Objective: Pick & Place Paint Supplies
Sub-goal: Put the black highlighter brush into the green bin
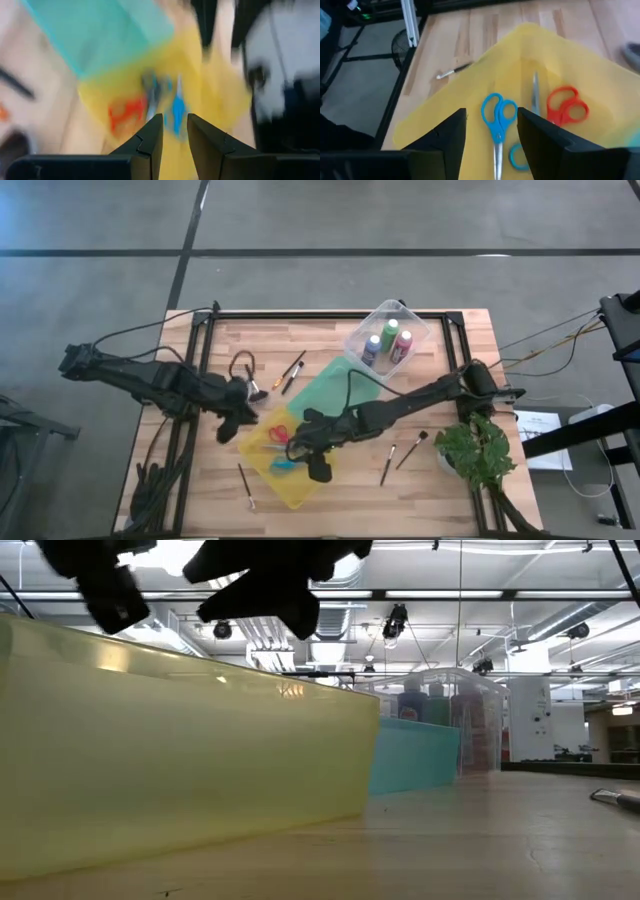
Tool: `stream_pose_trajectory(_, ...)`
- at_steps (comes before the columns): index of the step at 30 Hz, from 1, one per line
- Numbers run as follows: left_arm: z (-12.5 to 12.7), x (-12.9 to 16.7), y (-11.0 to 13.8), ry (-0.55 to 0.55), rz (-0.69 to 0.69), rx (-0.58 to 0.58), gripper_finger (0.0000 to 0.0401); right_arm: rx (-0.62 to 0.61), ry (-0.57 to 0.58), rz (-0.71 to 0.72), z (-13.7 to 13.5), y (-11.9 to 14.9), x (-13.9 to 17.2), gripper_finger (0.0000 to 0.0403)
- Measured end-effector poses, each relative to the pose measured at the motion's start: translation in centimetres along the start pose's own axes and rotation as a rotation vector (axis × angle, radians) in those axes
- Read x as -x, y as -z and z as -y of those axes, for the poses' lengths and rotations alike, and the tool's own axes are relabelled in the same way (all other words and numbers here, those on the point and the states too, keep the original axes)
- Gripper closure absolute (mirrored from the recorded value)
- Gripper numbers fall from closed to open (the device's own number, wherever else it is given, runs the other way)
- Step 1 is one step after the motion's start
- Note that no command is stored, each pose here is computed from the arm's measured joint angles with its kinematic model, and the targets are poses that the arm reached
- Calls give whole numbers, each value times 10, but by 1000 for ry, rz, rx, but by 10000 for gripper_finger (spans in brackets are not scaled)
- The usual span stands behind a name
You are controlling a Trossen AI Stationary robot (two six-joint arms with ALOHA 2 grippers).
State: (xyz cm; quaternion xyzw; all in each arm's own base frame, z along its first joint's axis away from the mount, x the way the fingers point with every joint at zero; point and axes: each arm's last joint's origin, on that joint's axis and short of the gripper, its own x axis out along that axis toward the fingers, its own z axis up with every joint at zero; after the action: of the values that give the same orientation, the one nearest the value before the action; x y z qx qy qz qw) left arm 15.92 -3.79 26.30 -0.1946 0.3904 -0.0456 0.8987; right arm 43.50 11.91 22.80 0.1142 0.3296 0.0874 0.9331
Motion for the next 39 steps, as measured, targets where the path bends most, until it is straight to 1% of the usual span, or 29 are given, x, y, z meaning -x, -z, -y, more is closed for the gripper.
stream_pose_trajectory(2, -2, 0, 9, -15, -96, -28, 303, -10, 15, -32, 0, 0, 8, 232)
stream_pose_trajectory(4, -5, 1, 15, -54, -150, -47, 303, -16, 35, -39, 0, -2, 15, 232)
stream_pose_trajectory(8, -14, -3, 14, -204, -167, -81, 303, -17, 131, -72, 3, 0, 29, 232)
stream_pose_trajectory(11, -24, -10, 1, -271, -198, -163, 303, -30, 207, -87, 6, 2, 39, 232)
stream_pose_trajectory(13, -33, -15, -10, -312, -262, -239, 303, -52, 242, -104, 8, 5, 47, 232)
stream_pose_trajectory(15, -43, -17, -24, -337, -341, -336, 303, -67, 248, -99, 9, 6, 52, 232)
stream_pose_trajectory(17, -51, -18, -35, -342, -448, -441, 303, -78, 264, -107, 10, 10, 60, 232)
stream_pose_trajectory(19, -60, -19, -42, -324, -542, -554, 303, -91, 280, -89, 10, 11, 67, 232)
stream_pose_trajectory(21, -68, -21, -48, -309, -601, -655, 303, -105, 322, -85, 13, 17, 76, 232)
stream_pose_trajectory(24, -81, -24, -48, -299, -680, -745, 303, -126, 374, -48, 16, 23, 93, 232)
stream_pose_trajectory(28, -98, -31, -41, -272, -758, -818, 303, -169, 449, 43, 21, 33, 116, 232)
stream_pose_trajectory(31, -110, -35, -36, -277, -800, -846, 303, -201, 465, 153, 25, 38, 132, 232)
stream_pose_trajectory(34, -121, -40, -30, -271, -832, -856, 303, -264, 446, 261, 29, 44, 150, 232)
stream_pose_trajectory(39, -137, -45, -20, -281, -902, -881, 303, -328, 398, 381, 34, 51, 176, 232)
